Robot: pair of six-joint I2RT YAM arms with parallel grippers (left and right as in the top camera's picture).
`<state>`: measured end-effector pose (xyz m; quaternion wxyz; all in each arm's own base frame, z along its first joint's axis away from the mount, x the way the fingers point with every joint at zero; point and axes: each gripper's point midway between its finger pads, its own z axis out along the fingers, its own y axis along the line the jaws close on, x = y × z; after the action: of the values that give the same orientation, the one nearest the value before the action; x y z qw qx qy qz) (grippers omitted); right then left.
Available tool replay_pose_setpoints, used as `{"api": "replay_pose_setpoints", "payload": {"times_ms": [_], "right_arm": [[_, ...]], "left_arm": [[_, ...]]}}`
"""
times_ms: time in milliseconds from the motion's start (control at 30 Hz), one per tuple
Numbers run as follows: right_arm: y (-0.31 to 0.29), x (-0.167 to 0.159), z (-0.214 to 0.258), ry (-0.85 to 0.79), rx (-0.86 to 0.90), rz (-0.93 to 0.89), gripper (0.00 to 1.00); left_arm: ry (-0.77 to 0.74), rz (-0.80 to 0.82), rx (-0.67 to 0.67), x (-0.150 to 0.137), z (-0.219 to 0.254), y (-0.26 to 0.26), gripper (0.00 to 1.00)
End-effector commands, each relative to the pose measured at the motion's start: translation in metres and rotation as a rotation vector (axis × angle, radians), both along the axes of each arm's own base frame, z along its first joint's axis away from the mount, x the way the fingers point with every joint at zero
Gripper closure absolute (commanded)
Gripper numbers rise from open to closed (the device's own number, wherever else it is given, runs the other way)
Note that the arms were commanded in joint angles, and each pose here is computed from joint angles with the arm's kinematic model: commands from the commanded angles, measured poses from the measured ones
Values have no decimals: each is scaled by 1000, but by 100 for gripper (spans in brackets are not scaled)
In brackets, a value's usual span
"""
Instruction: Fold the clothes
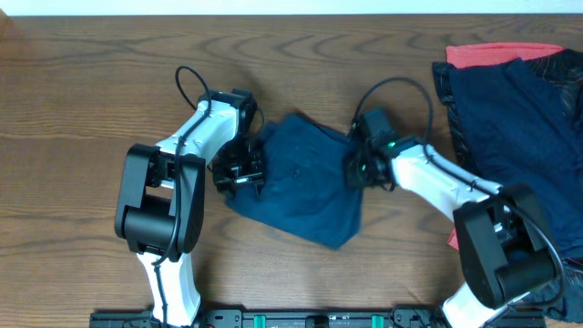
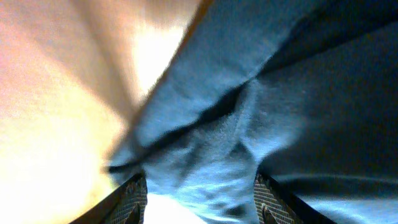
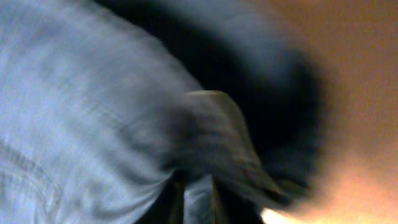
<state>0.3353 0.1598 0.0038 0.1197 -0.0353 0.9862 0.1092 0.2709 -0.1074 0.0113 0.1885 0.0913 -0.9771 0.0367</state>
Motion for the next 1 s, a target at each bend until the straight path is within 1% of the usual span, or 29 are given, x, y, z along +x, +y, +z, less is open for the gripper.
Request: {"api": "replay_pose_setpoints", "payload": {"times_ms": [0,100,167,233,267,300,333,367,400,433,467,533,567,667,767,867,967], "right_arm": [[-24,36,11,-75,-50,-82,74],[-13,51,41,-88,-3,-20,70],[-13,53,56,-86,-14,2,69],[-14,55,74,-81,-26,-1,68],[-14,55,81,-83,-27,-1,67],[-15,56,93,-92,-30,-4,66],[-15,56,98,-97,-28,-4,66],[-15,57,107,-107,-25,-5,64],[-15,56,116,-119,-21,-5,60],[-15,56,123,-129,-18,-5,42],[-15,55,129,-137,-15,-6,38],[-17,51,140,-152,-11,-6,38],[-19,49,143,-157,-16,-8,36],[-26,43,153,-167,-42,-19,34],[-30,36,161,-172,-52,-24,33],[-35,31,168,-177,-66,-29,33],[-41,26,171,-175,-92,-38,32]], "left_arm": [[46,28,-15,-10,3,-4,43],[-21,27,-33,-5,23,-6,42],[-116,24,-61,6,42,-9,40],[-260,3,-104,23,66,-13,36],[-320,-9,-119,31,75,-15,29],[-410,-16,-123,44,86,-15,14],[-463,-18,-122,52,93,-14,9],[-518,-24,-128,61,100,-15,1],[-572,-52,-143,70,106,-18,2],[-610,-80,-156,77,109,-20,2],[-632,-108,-162,81,110,-21,2],[-646,-179,-167,87,104,-23,2],[-642,-206,-167,88,99,-23,2],[-615,-262,-166,92,81,-23,2],[-587,-324,-231,96,60,-30,2],[-564,-354,-284,101,37,-36,2],[-535,-348,-291,106,13,-36,2]]}}
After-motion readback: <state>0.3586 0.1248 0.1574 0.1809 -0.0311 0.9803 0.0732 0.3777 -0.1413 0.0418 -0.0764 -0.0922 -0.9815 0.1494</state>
